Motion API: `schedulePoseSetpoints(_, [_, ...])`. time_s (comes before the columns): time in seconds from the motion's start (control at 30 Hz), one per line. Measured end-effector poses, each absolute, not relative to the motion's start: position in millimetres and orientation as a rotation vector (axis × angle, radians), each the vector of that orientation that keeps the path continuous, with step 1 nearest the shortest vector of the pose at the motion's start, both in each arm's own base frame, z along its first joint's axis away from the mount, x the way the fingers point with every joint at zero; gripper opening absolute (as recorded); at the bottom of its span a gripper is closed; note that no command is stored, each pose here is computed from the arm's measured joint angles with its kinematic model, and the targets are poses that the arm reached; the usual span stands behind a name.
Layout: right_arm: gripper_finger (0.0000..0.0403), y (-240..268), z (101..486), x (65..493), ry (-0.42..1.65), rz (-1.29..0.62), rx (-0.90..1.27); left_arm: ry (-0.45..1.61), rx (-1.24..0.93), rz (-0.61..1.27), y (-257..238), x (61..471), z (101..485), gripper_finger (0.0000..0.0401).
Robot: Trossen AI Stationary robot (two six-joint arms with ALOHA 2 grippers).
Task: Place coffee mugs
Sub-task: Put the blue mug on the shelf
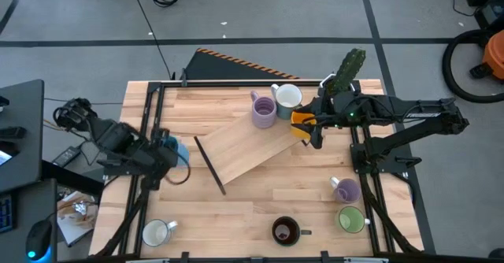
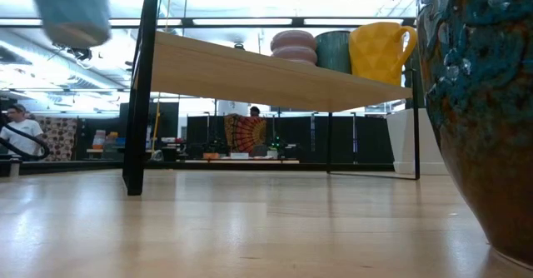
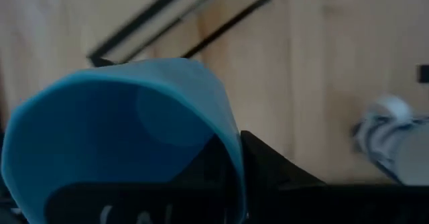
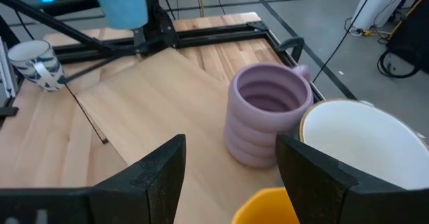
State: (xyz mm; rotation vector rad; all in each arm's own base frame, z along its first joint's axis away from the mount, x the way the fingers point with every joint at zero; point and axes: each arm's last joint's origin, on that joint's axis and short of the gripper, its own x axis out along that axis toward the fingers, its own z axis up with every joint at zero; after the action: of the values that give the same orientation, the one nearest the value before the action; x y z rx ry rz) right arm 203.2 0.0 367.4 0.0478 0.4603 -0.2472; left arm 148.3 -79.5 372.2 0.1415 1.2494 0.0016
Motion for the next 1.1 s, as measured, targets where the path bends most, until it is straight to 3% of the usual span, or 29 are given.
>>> schedulePoseSetpoints(0.27, [0.0236, 0.1, 363.2, 206.6, 0.49, -0.252, 0.049, 1.271, 0.24, 0.005, -45.0, 163.5, 372.2, 0.0029])
schedulePoseSetpoints(0.7, [0.0236, 0.7, 350.2, 223.5, 0.559, -0.25, 0.012, 1.068, 0.443, -0.066, 7.0, 193.7, 381.1, 0.0029])
schedulePoseSetpoints(0.93, [0.0236, 0.7, 349.2, 224.7, 0.564, -0.251, 0.01, 0.941, 0.768, -0.136, 5.6, 209.0, 387.7, 0.0029])
schedulePoseSetpoints(1.1, [0.0236, 0.6, 348.6, 224.3, 0.571, -0.25, 0.001, 0.906, 0.854, -0.152, 4.3, 231.3, 382.5, 0.0029])
